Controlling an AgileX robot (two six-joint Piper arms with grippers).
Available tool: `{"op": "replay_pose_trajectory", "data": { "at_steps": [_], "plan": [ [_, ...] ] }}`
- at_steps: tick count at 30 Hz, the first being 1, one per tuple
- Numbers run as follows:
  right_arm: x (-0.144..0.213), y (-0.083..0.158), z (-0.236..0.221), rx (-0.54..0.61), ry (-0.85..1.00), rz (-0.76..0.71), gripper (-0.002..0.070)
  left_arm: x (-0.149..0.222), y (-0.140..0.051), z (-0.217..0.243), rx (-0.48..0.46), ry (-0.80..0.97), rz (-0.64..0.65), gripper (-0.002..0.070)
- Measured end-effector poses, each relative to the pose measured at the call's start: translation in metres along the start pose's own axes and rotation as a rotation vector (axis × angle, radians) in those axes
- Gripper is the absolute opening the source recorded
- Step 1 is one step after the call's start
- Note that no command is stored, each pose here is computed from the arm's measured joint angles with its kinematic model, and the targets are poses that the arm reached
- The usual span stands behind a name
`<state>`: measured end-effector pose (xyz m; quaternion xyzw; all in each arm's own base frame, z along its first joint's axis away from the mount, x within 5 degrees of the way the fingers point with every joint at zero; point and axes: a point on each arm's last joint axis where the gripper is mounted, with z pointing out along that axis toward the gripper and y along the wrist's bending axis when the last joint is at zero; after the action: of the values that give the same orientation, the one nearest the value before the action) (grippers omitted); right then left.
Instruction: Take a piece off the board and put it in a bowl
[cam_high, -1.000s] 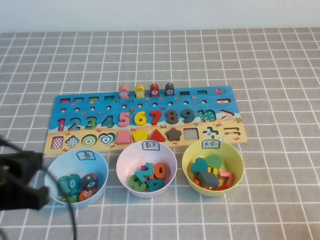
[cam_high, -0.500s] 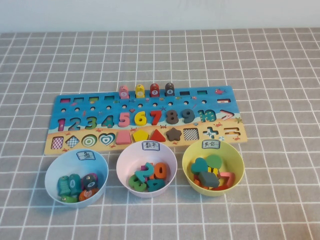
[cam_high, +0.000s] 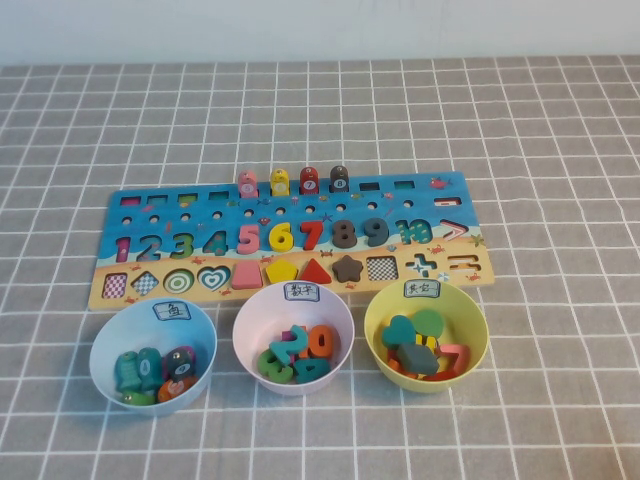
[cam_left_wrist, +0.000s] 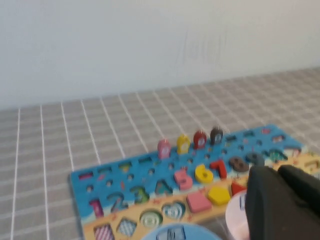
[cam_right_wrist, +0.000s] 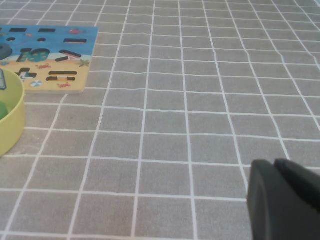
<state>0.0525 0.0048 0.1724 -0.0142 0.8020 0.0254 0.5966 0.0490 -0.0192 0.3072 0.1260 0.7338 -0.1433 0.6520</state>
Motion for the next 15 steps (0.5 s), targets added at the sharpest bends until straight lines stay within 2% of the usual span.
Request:
{"op": "replay_pose_trajectory", "data": {
  "at_steps": [6,9,15],
  "plan": [
    [0.0,0.0,0.0,0.0,0.0,0.0,-0.0017,0.026,-0.001,0.011,0.022,-0.08,0.006,-0.0002],
    [0.0,0.0,0.0,0.0,0.0,0.0,-0.0017,0.042,-0.001,0.011,0.03,-0.129,0.062,-0.0002],
    [0.0,0.0,0.0,0.0,0.0,0.0,-0.0017,0.062,0.006,0.008,-0.076,-0.277,0.128,-0.0002]
  ]
}}
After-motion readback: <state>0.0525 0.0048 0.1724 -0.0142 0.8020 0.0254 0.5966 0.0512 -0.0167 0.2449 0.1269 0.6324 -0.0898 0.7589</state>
